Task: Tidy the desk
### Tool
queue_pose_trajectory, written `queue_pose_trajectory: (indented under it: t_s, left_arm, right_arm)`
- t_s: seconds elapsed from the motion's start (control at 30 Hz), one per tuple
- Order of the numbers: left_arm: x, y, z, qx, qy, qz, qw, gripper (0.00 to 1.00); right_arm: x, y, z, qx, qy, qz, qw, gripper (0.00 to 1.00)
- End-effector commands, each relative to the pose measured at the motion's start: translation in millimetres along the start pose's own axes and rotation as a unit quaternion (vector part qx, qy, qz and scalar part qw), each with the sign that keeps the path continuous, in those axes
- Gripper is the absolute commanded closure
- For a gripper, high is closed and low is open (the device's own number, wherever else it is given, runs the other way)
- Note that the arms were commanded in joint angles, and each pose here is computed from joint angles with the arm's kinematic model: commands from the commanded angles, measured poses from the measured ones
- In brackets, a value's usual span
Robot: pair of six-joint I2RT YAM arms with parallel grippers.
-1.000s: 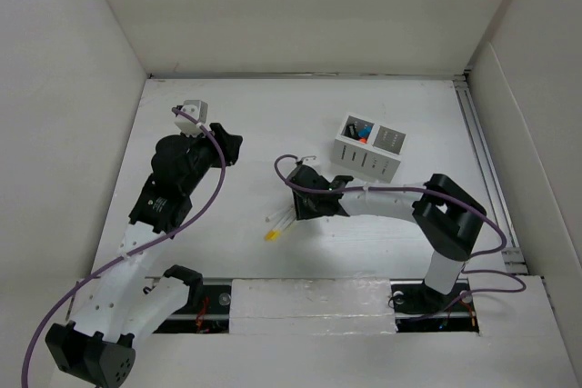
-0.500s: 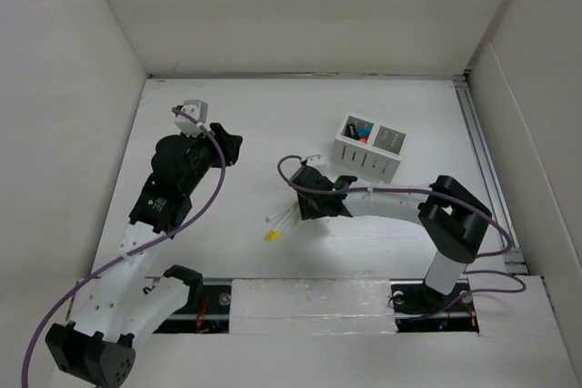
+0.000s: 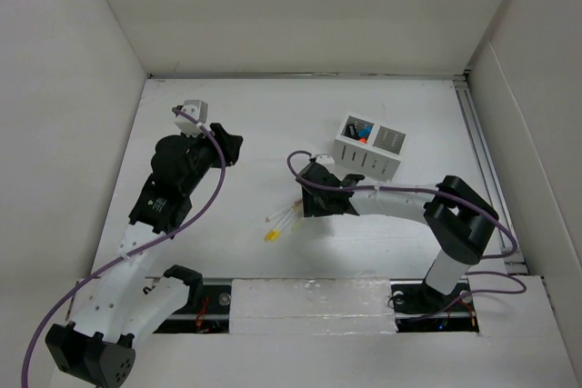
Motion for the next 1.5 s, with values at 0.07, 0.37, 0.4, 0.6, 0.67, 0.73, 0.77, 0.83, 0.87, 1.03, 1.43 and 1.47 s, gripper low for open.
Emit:
queue_pose_trajectory:
  t_s: [0.07, 0.37, 0.4, 0.6, 0.67, 0.73, 0.77, 0.83, 0.87, 1.03, 1.43, 1.47]
  left_arm:
    - [-19, -3, -7, 0.010, -0.044, 0.001, 0.999, 0.62]
    - [-21, -4, -11, 0.013, -0.049, 0.001, 0.999, 0.62]
    - [-21, -4, -12, 0.014, -0.051, 0.002, 0.999, 0.62]
    - [-22, -4, -12, 0.012, -0.053, 0.002, 0.999, 0.62]
    - [-22, -3, -13, 0.008, -0.054, 0.001, 0.999, 0.62]
    - [-21, -3, -11, 0.006, -0.050, 0.001, 0.999, 0.62]
    - [-21, -3, -10, 0.010, -0.047, 0.001, 0.999, 0.62]
    - [-22, -4, -12, 0.014, -0.052, 0.002, 0.999, 0.62]
    - [-21, -4, -11, 0.011, -0.052, 0.001, 0.999, 0.62]
    - [-20, -4, -9, 0.014, -0.046, 0.001, 0.999, 0.62]
    - [-19, -2, -9, 0.005, -0.044, 0.002, 0.999, 0.62]
    - [-20, -4, -9, 0.013, -0.043, 0.002, 0.999, 0.62]
  right_arm:
    - [-23, 17, -11, -0.061, -0.031, 0.051, 0.996, 0.48]
    - [-15, -4, 16, 0.000, -0.032, 0.070, 0.997, 0.51]
    - [-15, -5, 17, 0.004, -0.036, 0.070, 0.997, 0.53]
    - [-20, -13, 20, 0.054, -0.061, 0.049, 0.995, 0.87]
    - [-21, -18, 20, 0.075, -0.070, 0.043, 0.994, 0.86]
    - [-23, -22, 17, 0.087, -0.077, 0.033, 0.993, 0.82]
    - [-22, -23, 16, 0.087, -0.076, 0.029, 0.993, 0.69]
    - [-19, -25, 17, 0.085, -0.067, 0.016, 0.994, 0.58]
    - [-19, -25, 16, 0.083, -0.065, 0.016, 0.994, 0.57]
    - [-15, -25, 23, 0.069, -0.039, 0.002, 0.997, 0.58]
    - [-2, -25, 33, 0.062, 0.010, -0.014, 0.998, 0.77]
    - [-2, -26, 32, 0.060, 0.011, -0.014, 0.998, 0.83]
Point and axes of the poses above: each gripper's point midway between its finger pads, its own z axis out along the fingers, its own y axis along the line the jaws close on, x = y × z, the point moved 9 cm from there along -z, back along the fingers, and after that the axes turned 15 degrees about z, right-handed, at the moved point
